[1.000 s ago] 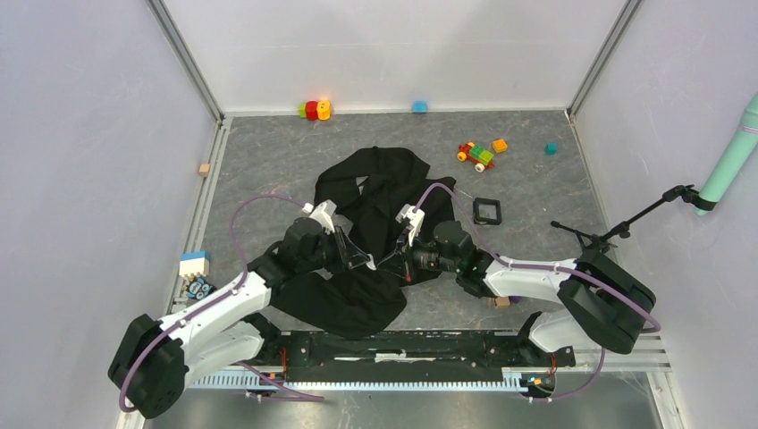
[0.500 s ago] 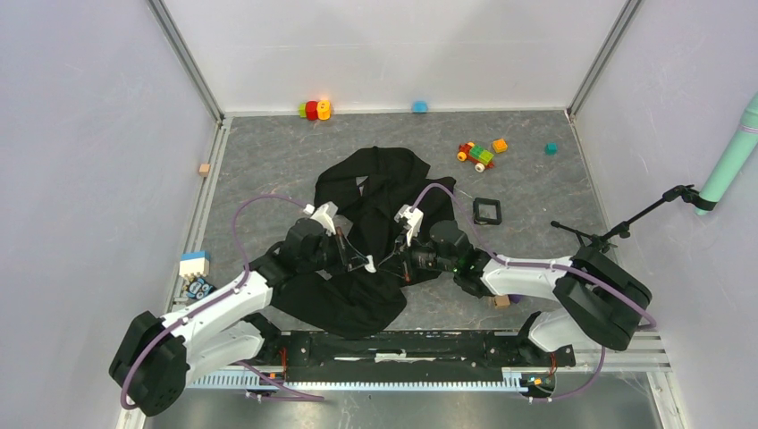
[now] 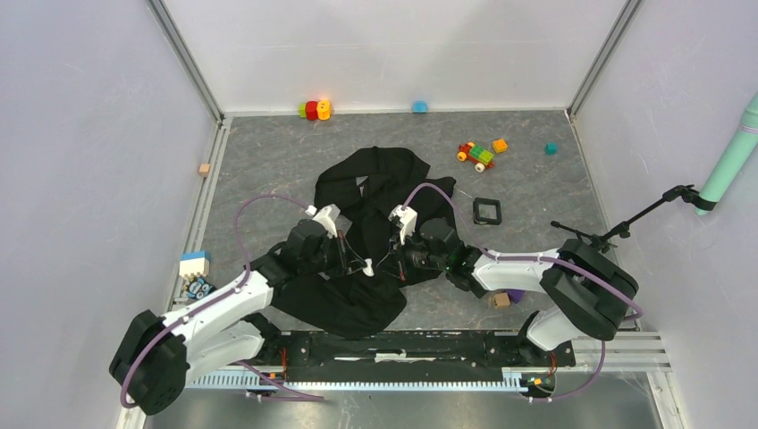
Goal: Remove the brooch from the garment
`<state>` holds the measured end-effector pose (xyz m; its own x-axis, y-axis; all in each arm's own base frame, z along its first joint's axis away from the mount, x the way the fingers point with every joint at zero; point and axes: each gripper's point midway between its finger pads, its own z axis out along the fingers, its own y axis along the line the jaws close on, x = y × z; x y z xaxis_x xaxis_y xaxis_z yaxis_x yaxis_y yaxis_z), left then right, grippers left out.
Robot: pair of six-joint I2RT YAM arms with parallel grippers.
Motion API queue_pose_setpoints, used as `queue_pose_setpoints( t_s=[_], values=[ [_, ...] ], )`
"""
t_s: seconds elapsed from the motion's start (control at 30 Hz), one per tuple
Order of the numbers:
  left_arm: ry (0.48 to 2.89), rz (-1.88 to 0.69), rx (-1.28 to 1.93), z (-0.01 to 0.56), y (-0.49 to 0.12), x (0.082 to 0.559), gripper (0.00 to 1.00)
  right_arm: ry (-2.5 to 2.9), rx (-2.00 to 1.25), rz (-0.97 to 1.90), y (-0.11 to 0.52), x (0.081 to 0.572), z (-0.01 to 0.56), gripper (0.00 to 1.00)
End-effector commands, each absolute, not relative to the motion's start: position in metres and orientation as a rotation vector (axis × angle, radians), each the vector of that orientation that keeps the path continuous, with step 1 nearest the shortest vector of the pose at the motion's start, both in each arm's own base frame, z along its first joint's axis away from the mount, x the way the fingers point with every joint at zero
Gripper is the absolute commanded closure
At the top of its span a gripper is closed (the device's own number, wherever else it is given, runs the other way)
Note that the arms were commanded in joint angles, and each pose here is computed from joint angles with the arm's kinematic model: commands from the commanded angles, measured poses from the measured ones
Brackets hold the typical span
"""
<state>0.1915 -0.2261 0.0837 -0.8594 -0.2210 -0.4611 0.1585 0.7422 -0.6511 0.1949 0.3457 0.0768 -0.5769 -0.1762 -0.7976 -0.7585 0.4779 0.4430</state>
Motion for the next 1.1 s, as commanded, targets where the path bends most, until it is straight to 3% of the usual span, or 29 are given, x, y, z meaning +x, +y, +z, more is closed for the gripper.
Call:
queue_pose_setpoints(
  t_s=[0.0,0.1,0.27,0.33,0.67,0.87,1.07],
  values=[
    [2.29,-0.917,-0.032,0.102,-0.216,0.203,0.98,2.046,-0.697,1.109,0.351,0.201,0.084,0.91],
    [2.208,-0.939,-0.059,0.112,-0.214,0.207,0.98,2.045,-0.664,1.229,0.355,0.194,0.088,0.8],
    [2.057,-1.01,-0.108,0.134,-0.214,0.215,0.98,1.967,-0.492,1.494,0.356,0.192,0.111,0.36],
    [1.999,-1.039,-0.127,0.143,-0.214,0.217,0.98,1.911,-0.416,1.602,0.356,0.191,0.124,0.31],
    [1.795,-1.164,-0.195,0.177,-0.215,0.222,0.98,1.758,-0.265,1.884,0.368,0.192,0.163,0.32],
    [1.757,-1.2,-0.202,0.18,-0.214,0.219,0.98,1.721,-0.202,1.909,0.371,0.203,0.174,0.43],
    [1.704,-1.241,-0.182,0.187,-0.214,0.214,0.98,1.739,-0.143,1.896,0.372,0.213,0.173,0.61]
  ],
)
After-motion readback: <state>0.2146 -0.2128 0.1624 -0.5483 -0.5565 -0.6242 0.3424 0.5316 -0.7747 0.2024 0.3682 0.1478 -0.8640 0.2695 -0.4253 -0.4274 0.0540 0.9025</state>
